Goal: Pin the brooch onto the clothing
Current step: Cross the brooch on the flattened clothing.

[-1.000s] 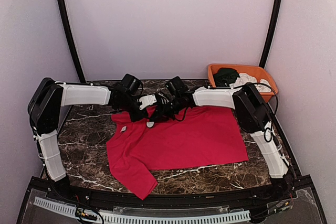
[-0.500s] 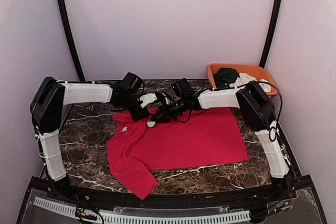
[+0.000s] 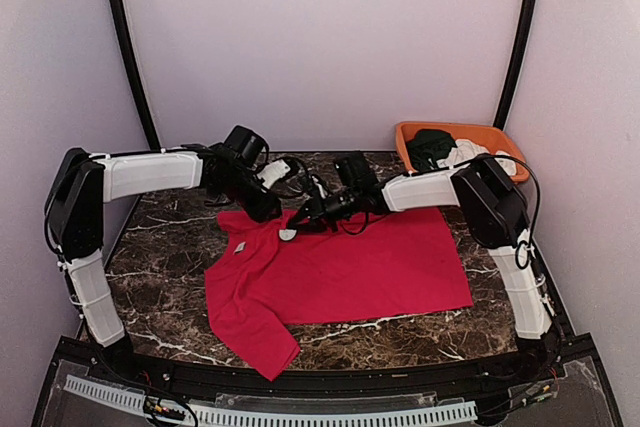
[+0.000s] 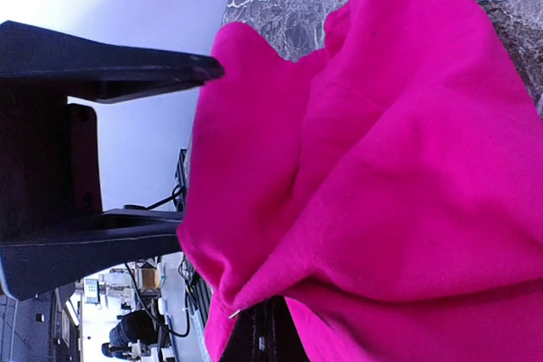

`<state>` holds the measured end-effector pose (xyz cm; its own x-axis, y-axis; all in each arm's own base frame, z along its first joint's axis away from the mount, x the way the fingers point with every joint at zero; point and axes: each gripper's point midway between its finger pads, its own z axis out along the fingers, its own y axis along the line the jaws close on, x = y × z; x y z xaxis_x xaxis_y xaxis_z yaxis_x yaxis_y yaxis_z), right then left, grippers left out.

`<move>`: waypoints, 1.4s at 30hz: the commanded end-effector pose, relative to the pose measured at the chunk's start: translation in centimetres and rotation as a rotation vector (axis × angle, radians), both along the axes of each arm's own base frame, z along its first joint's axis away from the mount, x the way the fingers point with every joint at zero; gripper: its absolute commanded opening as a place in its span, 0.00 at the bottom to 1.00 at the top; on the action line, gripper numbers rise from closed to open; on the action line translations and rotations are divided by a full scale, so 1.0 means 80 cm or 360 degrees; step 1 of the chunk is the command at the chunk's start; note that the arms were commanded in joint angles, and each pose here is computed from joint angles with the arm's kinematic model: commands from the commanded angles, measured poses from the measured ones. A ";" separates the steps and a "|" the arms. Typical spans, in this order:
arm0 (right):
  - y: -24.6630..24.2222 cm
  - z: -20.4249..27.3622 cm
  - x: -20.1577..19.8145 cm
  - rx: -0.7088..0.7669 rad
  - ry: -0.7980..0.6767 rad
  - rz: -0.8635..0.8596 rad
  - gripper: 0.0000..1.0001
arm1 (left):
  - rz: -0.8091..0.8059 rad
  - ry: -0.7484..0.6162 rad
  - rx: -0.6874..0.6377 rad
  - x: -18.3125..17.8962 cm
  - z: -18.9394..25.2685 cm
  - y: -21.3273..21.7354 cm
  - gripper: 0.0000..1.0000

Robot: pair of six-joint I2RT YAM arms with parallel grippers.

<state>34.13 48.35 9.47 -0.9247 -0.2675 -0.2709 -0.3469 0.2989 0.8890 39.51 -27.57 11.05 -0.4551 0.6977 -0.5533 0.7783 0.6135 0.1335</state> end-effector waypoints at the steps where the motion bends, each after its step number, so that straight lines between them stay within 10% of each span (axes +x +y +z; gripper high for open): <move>1: 0.002 0.039 -0.006 0.0143 -0.0041 0.0050 0.00 | 0.0220 -0.0161 -0.0043 0.005 0.056 0.028 0.51; 6: 0.000 0.044 -0.006 0.0174 -0.0029 0.0052 0.00 | 0.0299 -0.0246 -0.0139 0.001 0.087 0.036 0.67; 9: 0.000 0.046 -0.008 0.0197 -0.0013 0.0059 0.00 | 0.0324 -0.0222 -0.0131 -0.003 0.083 0.040 0.97; 26: -0.006 0.054 -0.014 0.0287 0.0062 0.0091 0.00 | 0.0248 0.0112 -0.0742 -0.120 0.093 0.026 0.95; 42: -0.006 0.059 -0.011 0.0292 0.0055 0.0091 0.00 | 0.0185 0.0244 -0.1021 -0.136 0.095 -0.002 0.93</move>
<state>33.01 47.76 11.09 -0.9370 -0.2736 -0.2171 -0.2697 0.1718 0.9475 29.23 -26.66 17.96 -0.6060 0.2267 -0.7625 0.6695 0.6630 -0.3349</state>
